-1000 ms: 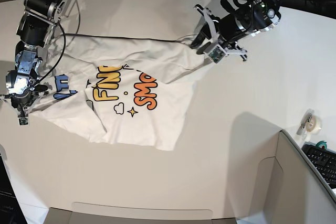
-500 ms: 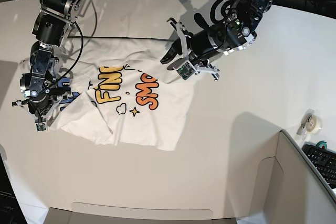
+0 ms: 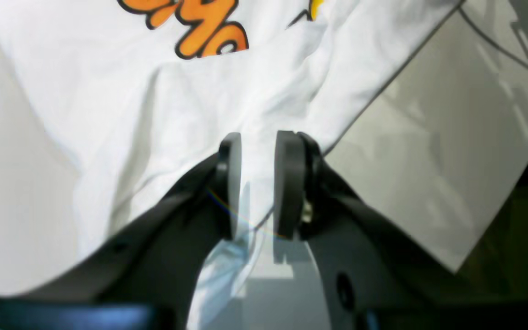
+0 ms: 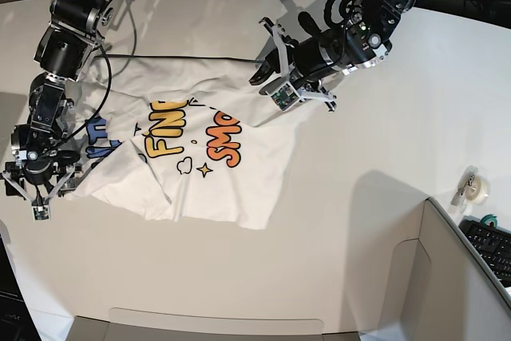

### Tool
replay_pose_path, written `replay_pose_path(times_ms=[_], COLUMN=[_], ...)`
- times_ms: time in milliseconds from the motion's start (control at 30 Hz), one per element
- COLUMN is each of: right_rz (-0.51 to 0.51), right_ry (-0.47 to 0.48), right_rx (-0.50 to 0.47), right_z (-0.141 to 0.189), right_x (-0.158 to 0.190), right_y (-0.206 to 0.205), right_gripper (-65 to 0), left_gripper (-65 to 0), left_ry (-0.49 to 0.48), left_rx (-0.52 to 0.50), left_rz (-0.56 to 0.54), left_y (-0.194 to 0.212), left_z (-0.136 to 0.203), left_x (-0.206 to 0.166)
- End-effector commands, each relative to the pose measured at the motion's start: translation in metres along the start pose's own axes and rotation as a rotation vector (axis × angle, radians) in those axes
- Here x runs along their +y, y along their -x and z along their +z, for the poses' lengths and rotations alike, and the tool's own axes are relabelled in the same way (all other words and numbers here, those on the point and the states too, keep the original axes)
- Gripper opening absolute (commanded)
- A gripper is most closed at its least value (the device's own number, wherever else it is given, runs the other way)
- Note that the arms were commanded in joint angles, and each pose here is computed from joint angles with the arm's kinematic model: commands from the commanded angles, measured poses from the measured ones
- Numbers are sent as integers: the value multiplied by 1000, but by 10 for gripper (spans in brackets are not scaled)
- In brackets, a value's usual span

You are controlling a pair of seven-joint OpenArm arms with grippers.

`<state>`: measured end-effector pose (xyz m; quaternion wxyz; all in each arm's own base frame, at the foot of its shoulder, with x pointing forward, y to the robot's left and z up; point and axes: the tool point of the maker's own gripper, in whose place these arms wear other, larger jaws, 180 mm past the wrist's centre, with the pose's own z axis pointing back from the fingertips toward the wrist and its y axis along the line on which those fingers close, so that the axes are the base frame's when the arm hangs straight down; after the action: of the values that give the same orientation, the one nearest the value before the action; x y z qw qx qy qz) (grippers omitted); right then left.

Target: Layout the t-shirt on the table in an organized manner, then fold the t-shirt properly

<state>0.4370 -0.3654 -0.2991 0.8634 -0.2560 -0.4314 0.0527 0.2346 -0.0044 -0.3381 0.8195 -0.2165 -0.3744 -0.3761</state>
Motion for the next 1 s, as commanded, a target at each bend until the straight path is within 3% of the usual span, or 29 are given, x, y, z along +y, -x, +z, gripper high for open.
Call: replay_pose_path(times_ms=[0,133,233,400,600,767,967], right_rz=[-7,-15,27,300,506,576,616], right_ry=[62,134,152,39,-70,-148,-216], right_rx=[-86,-95,-93,-66,51,130,107], right_z=[8,36,66,118,145,156,162], right_x=[-26,-46,-37,19,52,73,100], right_y=[-30,-32,-27,-6,51,91,92], right_gripper=[-164,-164,-164,-164,-164,-164,-164], left_gripper=[-521,-521,-521,-521,-521,-521,-521], left_ry=[3,3,-13,-104,-178,-193,-190], left_rx=[-24,-18,-16,10,54,77,80], left_rz=[-5,-2,1,5,-60,-73,-75], left_y=[-5,-2,-1,12,19,26,27], left_z=[4,4,6,15,18,19,18], left_x=[-1,-1,4,25,39,40,38])
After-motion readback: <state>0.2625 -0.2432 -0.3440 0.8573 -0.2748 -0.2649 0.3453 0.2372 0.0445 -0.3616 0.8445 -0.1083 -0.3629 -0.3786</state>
